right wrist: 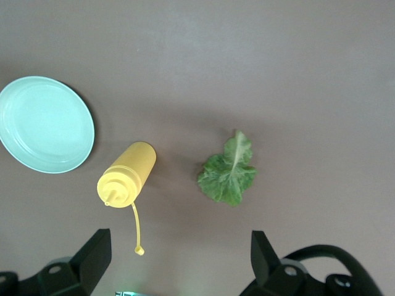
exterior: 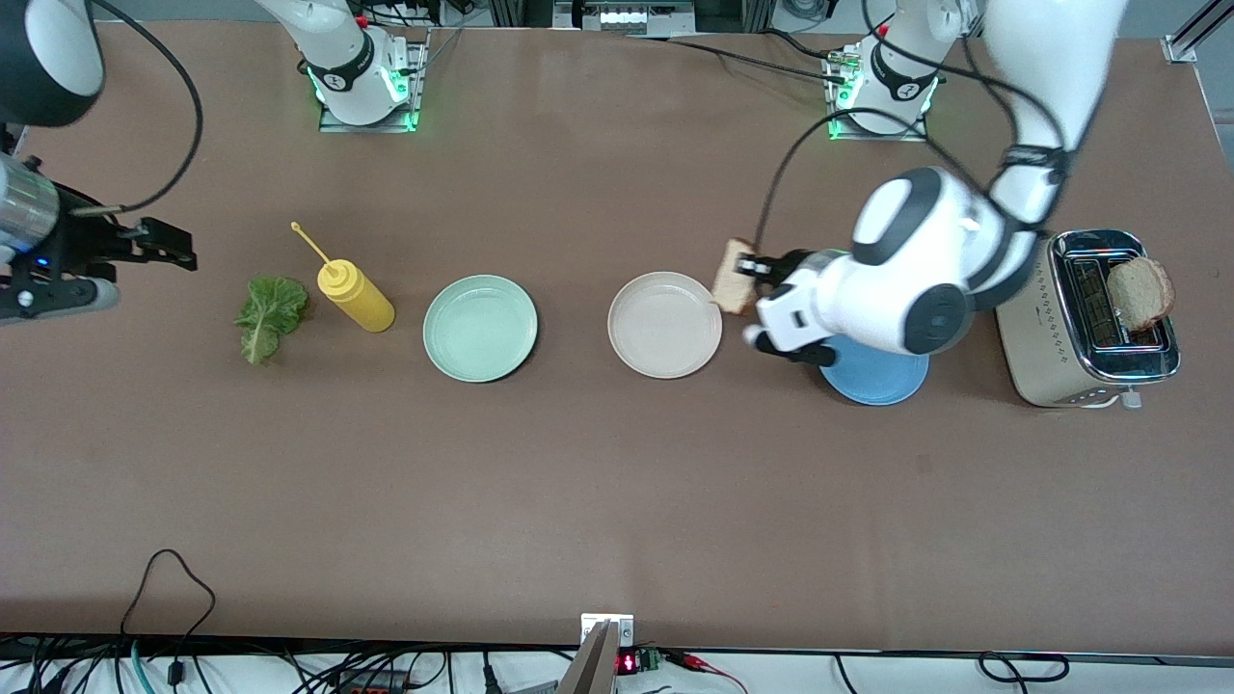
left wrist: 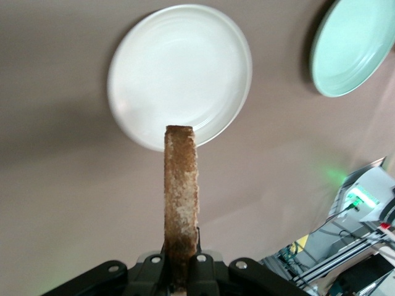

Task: Make sandwich in beige plate with both arms
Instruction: 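Carry the bread slice to the beige plate with the left gripper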

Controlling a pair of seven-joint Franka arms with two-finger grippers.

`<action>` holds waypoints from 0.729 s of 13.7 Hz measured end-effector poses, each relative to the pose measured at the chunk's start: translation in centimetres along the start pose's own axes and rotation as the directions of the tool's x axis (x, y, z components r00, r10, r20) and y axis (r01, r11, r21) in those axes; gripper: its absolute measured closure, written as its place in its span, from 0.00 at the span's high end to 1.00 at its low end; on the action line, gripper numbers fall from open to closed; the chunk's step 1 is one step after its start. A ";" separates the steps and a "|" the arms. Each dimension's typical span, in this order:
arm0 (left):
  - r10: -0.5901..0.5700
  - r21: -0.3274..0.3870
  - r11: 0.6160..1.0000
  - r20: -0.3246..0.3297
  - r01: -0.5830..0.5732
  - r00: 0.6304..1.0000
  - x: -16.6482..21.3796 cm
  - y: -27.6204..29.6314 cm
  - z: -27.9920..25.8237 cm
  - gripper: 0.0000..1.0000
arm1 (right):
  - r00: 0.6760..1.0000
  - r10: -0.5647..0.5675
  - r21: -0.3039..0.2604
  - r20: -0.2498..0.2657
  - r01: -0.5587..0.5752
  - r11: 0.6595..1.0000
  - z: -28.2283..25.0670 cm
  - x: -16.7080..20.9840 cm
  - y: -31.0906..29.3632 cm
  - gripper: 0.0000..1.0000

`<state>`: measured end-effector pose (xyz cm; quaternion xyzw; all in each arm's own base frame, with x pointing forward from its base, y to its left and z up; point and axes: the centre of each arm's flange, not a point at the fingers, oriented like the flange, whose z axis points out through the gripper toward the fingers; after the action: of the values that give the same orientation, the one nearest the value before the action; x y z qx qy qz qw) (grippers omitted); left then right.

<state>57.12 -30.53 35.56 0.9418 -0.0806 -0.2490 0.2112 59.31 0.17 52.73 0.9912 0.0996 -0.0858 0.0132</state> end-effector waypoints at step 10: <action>-0.030 -0.182 0.983 -0.134 0.005 0.991 5.3 -0.2 4.3 0.08 | 0.991 -0.048 0.030 0.125 0.045 0.999 3.8 0.5 0.1 1.00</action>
<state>59.60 -33.26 29.80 0.9341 -0.0348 -0.1921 0.2988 59.12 0.00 48.90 0.9814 0.1203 -0.1498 0.0039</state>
